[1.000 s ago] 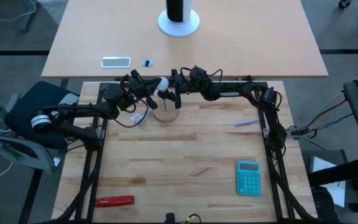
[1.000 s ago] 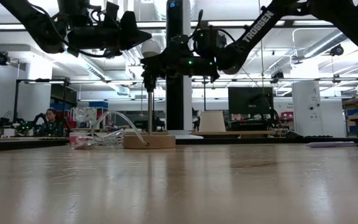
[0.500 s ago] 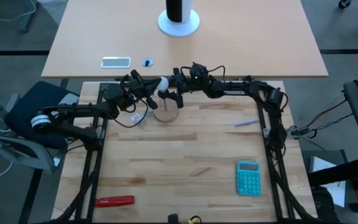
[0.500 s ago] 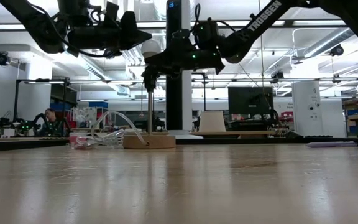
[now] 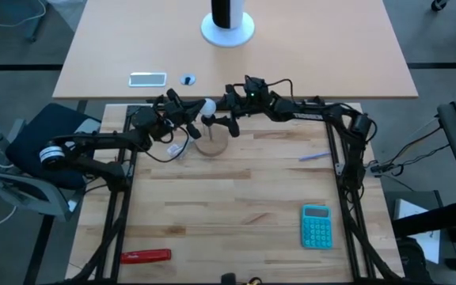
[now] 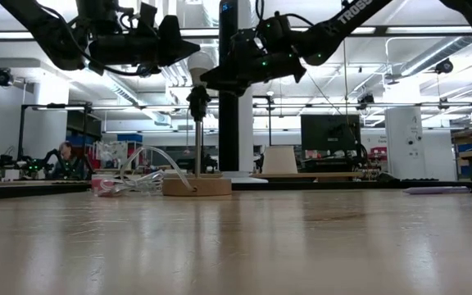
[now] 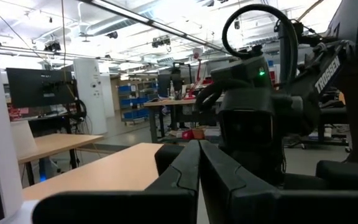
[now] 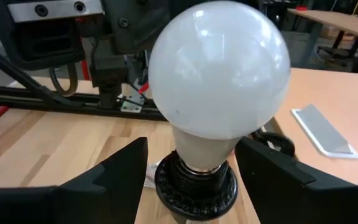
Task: Screw lightbulb
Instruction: Insert the lightbulb into the wooden table lamp
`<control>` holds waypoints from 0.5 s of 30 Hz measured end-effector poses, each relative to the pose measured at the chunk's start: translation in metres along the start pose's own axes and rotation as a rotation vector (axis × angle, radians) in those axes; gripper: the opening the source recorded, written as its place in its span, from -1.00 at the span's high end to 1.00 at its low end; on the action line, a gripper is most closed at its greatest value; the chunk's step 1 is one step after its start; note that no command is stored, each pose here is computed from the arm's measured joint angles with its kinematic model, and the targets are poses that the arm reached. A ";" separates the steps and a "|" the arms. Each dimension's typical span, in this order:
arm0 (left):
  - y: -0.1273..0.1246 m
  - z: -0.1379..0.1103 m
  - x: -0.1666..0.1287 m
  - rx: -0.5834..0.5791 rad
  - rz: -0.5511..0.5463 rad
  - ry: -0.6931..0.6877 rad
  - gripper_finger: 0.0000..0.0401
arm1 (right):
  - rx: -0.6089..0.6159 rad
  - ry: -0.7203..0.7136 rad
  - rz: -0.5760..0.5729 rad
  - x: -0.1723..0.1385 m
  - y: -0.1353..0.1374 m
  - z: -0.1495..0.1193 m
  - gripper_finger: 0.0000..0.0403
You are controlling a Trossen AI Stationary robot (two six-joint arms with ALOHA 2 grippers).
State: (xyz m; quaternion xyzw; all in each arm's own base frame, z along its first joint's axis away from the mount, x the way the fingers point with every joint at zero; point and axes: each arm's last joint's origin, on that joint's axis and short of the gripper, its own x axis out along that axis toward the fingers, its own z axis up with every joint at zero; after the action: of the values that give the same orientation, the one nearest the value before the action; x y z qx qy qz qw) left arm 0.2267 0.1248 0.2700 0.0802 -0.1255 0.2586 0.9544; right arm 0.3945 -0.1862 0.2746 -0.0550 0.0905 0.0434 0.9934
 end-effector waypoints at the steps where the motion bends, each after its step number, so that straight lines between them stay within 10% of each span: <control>1: 0.000 0.000 0.000 0.000 0.000 0.000 1.00 | 0.001 0.002 0.000 0.000 0.000 0.000 -0.18; 15: 0.002 0.017 -0.012 0.080 -0.005 0.018 1.00 | 0.097 0.157 -0.053 -0.017 -0.009 -0.009 -0.07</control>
State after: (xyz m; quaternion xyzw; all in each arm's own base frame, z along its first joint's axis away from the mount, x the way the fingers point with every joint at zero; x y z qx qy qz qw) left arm 0.2126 0.1170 0.2829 0.1165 -0.1063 0.2617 0.9522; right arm 0.3770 -0.1970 0.2704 -0.0125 0.1687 0.0085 0.9856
